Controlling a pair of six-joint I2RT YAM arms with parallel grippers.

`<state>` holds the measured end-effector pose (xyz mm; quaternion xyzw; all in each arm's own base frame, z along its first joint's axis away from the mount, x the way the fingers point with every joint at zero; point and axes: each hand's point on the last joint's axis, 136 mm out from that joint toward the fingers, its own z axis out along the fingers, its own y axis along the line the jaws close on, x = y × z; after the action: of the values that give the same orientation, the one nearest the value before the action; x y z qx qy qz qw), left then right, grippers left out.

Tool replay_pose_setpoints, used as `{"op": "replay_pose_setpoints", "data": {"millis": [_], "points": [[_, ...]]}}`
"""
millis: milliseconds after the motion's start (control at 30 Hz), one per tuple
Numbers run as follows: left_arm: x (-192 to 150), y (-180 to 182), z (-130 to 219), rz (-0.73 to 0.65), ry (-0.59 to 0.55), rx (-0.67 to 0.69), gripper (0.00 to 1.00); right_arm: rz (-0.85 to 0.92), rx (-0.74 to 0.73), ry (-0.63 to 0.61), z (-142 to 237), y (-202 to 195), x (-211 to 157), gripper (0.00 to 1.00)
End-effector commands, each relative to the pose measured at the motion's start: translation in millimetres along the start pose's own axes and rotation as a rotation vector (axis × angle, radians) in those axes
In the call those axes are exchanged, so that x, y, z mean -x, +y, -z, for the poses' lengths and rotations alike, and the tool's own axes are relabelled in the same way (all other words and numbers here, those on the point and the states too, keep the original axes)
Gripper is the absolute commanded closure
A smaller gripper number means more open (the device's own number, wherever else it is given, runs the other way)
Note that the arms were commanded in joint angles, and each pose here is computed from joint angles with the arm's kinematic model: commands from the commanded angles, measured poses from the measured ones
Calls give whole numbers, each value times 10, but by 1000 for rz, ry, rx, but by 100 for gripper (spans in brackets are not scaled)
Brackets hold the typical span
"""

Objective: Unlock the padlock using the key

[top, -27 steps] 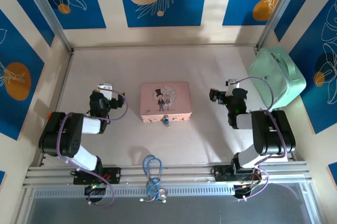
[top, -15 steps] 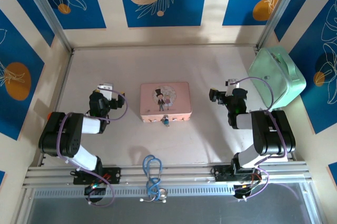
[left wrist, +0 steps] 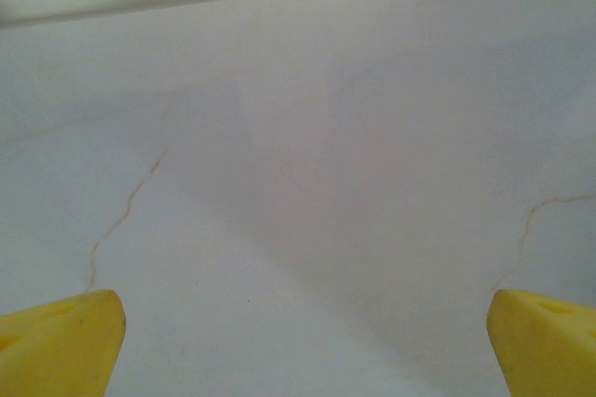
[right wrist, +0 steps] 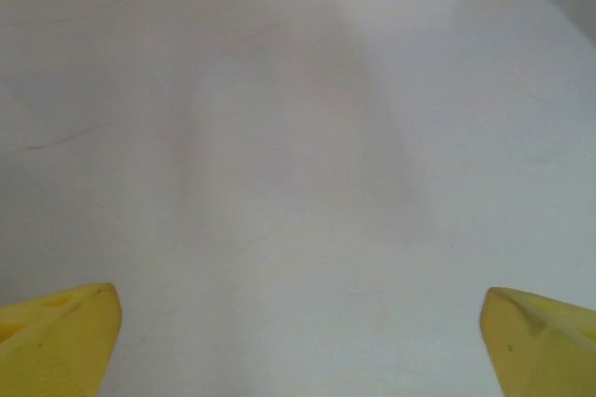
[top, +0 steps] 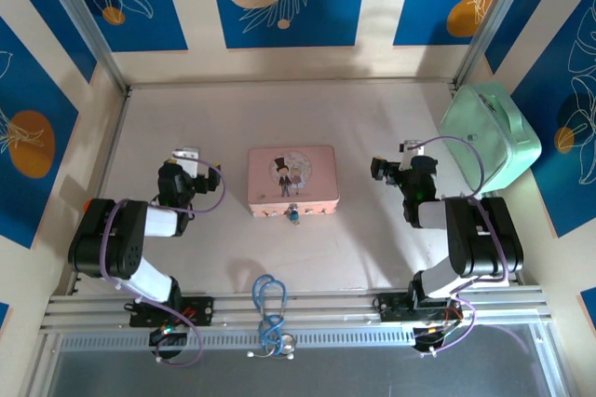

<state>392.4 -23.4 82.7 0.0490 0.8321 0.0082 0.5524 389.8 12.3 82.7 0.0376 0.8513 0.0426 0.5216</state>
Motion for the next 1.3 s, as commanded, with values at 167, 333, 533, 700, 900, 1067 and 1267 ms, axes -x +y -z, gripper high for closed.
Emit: {"op": "replay_pose_setpoints", "data": {"millis": [167,333,533,700,900,1067,1267], "points": [[1151,505,423,355,86,245,11,-600,-304,64,957,-440,930,1],[1026,-514,789,472,169,-17,22,-557,-294,301,1052,-109,619,8],[414,-1285,1376,423,270,-185,24,-105,-329,353,1598,886,447,8],[99,-1390,1566,461,304,-256,22,61,-170,269,1981,1668,288,15],[12,-1546,1588,528,345,-328,25,127,98,432,2127,2521,-320,20],[-63,-1613,1565,610,365,-349,23,145,205,571,2063,2931,-741,31],[-132,-1633,1578,698,370,-370,23,176,11,609,1731,2810,-1068,40]]}}
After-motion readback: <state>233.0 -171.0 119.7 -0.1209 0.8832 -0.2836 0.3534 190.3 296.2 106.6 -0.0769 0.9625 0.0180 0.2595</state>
